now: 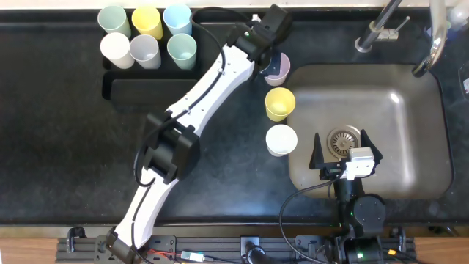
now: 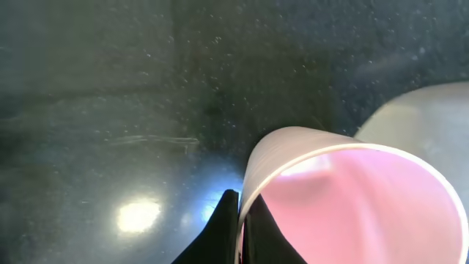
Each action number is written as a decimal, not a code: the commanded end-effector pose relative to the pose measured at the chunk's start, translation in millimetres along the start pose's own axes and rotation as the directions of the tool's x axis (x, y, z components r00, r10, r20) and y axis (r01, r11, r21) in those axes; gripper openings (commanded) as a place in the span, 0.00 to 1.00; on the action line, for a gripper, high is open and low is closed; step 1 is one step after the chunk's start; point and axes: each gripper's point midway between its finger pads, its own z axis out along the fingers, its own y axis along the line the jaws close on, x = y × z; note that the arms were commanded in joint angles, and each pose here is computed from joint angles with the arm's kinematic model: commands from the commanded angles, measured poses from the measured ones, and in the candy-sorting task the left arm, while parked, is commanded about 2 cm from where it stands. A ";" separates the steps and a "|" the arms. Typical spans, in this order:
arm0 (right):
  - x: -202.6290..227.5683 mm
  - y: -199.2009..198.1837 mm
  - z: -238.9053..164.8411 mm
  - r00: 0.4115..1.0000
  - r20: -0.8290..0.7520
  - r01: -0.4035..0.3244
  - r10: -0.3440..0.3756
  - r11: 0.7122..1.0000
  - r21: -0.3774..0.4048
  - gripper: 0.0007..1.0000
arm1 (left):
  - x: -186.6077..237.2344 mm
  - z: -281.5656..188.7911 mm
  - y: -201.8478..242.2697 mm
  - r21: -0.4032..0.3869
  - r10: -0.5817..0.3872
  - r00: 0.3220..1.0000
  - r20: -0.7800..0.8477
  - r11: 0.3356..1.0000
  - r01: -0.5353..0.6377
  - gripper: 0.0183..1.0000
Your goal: Store Cups
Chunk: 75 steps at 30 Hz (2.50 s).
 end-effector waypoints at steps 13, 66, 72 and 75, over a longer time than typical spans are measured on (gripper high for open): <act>2.5 -1.7 0.2 1.000 0.003 0.003 -0.003 1.000 0.009 1.00 | 3.3 -231.9 271.8 -0.187 -0.469 0.773 0.428 0.791 0.583 0.02; 2.5 -1.8 0.2 1.000 0.003 0.003 -0.003 1.000 0.009 1.00 | 85.2 -86.4 392.7 -0.308 -0.908 0.236 0.347 0.127 0.943 0.02; 2.5 -1.8 0.2 1.000 0.003 0.004 -0.004 1.000 0.009 1.00 | 85.9 -87.6 394.4 -0.313 -0.903 0.239 0.357 0.125 0.941 0.02; 2.6 -1.8 0.2 1.000 0.003 0.003 -0.003 1.000 0.009 1.00 | 86.1 -88.3 396.2 -0.317 -0.899 0.242 0.366 0.124 0.940 0.02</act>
